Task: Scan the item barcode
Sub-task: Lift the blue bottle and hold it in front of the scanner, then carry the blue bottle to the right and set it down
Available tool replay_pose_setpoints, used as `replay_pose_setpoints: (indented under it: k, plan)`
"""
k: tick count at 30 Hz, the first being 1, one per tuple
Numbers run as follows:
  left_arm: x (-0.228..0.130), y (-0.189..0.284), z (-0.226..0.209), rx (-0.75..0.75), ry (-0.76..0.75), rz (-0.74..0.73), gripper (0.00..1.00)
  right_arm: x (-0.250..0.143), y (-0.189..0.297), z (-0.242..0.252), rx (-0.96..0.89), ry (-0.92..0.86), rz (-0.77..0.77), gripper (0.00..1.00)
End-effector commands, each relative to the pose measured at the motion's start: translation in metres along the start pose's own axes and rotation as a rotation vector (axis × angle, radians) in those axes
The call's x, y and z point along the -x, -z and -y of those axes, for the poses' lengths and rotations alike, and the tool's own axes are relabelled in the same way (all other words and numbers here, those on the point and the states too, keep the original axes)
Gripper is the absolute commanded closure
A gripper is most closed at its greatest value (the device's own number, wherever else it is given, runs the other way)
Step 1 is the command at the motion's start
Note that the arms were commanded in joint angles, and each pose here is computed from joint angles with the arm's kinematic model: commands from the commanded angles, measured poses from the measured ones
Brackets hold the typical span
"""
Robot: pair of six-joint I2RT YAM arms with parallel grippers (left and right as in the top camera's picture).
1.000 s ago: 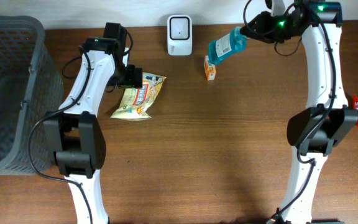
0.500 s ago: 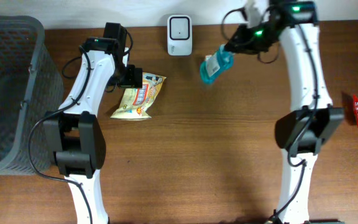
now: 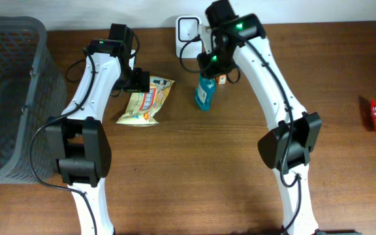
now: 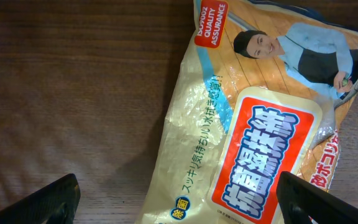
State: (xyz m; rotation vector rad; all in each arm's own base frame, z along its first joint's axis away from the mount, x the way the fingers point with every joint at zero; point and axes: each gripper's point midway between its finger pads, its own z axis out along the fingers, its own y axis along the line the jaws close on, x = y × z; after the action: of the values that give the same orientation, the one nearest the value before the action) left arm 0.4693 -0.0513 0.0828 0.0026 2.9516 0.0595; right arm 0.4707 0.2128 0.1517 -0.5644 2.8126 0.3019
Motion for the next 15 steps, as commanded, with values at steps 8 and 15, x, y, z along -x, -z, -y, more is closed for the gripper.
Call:
replay_pose_setpoints:
  k: [8,15]
  plan:
    - [0.004,0.002,0.001,0.006,-0.008,0.011,0.01,-0.007,-0.001,-0.025,-0.002,0.034,-0.01,0.74]
    - [0.004,0.002,0.0,0.006,-0.008,0.011,0.01,0.005,0.027,0.016,-0.187,-0.036,0.061,0.78]
